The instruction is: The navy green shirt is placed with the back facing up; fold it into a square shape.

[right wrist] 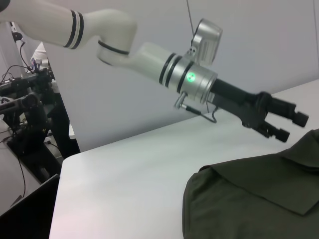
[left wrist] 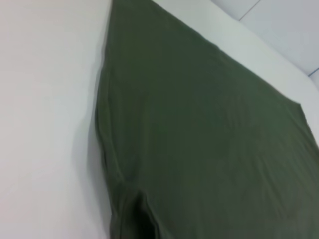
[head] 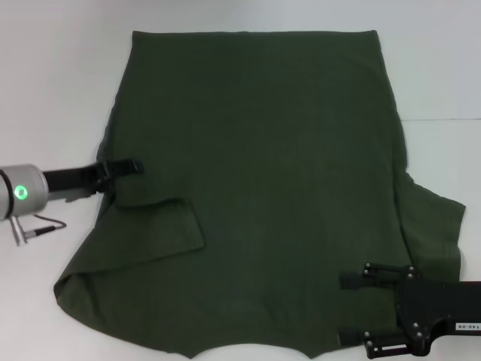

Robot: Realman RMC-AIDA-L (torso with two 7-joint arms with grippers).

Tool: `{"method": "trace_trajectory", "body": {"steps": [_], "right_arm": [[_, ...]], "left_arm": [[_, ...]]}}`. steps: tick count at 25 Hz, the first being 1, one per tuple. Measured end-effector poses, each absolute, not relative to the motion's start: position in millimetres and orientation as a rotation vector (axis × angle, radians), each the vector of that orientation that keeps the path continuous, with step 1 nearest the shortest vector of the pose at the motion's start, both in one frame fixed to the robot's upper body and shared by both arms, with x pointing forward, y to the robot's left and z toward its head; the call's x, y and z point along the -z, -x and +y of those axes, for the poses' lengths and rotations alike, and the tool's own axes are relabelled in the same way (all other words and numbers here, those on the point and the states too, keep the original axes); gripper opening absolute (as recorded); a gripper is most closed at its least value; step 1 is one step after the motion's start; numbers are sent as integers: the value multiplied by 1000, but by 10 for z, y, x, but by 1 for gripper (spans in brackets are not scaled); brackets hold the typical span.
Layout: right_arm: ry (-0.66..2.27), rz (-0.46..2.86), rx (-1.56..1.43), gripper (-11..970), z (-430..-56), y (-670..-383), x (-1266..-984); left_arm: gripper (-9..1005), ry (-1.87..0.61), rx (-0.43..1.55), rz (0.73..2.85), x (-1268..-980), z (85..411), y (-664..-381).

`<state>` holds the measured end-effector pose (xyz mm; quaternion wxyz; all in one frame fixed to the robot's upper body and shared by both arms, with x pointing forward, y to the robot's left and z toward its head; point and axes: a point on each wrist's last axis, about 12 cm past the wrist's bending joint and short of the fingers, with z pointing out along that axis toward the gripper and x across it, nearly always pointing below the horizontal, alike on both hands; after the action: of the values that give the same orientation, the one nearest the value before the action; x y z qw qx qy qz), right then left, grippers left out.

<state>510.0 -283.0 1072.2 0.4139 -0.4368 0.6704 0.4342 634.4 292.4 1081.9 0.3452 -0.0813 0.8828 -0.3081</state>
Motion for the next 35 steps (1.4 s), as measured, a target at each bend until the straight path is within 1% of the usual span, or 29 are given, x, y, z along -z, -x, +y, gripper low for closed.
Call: {"method": "trace_trajectory", "body": {"steps": [1,4,9,14,25,28,35], "right_arm": [[1098,1685,-1092,897,-2828,-5101,-10723],[1096,1687,-1093,897,-2829,-5102,-10724],[1094,1691,-1091,898,-2843,-5095,-10719],[1089,1693,-1089,897,-2853,-5089,-10715],[1090,1694,-1084,897,-2858,-5102,-10722],[1090,1699,-1078,897,-2856,-5111,-10719],[1092,1700,-1075,896,-2857,-5119,-10722]], "left_arm": [[927,205,796,2294,-10800,2905,-6341],[923,172,762,2293,-10723,2816,-6331],[923,158,741,2294,-10693,2744,-6346],[922,136,701,2299,-10663,2732,-6350],[921,119,654,2278,-10701,2788,-6391],[921,100,631,2278,-10670,2756,-6384],[921,76,655,2294,-10620,2634,-6364]]}}
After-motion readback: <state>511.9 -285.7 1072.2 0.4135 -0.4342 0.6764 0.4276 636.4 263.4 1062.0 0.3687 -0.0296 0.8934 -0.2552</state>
